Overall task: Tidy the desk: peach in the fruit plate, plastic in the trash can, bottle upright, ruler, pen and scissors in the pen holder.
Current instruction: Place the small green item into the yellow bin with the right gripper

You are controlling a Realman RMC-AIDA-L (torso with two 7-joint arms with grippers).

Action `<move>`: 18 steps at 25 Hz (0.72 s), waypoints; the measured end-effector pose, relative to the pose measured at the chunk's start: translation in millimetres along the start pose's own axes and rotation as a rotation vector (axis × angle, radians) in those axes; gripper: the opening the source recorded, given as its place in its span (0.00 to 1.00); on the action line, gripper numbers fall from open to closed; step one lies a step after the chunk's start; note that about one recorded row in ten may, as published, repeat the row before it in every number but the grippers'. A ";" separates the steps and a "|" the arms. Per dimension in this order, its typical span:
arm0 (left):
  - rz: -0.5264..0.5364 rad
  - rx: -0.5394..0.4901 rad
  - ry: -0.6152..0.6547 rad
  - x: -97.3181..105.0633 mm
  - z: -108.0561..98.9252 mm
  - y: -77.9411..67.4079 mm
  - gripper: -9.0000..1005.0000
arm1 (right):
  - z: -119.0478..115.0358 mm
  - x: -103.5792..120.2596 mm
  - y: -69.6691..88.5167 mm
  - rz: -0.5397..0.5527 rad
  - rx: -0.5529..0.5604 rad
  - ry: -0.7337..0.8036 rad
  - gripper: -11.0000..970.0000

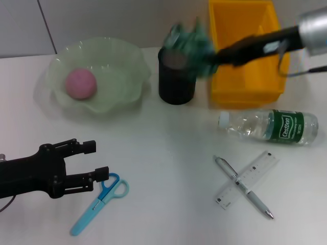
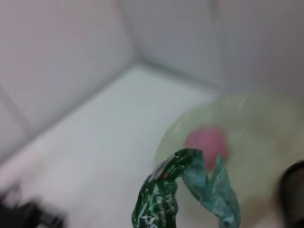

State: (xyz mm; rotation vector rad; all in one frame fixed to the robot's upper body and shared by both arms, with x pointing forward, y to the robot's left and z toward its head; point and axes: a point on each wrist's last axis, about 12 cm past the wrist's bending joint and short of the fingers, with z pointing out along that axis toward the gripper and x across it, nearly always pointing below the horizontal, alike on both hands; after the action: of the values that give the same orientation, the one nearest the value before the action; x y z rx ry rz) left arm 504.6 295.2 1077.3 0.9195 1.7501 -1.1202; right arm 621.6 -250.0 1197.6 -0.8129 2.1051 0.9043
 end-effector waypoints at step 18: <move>-0.005 0.001 -0.002 -1.0 -0.1 0.5 0.77 | -22.4 0.6 -58.6 0.038 0.519 -0.058 0.13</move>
State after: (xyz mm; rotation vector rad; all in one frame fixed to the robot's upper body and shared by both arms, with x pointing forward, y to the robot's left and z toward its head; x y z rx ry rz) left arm 505.4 295.2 1078.0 0.9145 1.7510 -1.1249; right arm 657.5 -300.6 1188.2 -0.4697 2.1665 0.3586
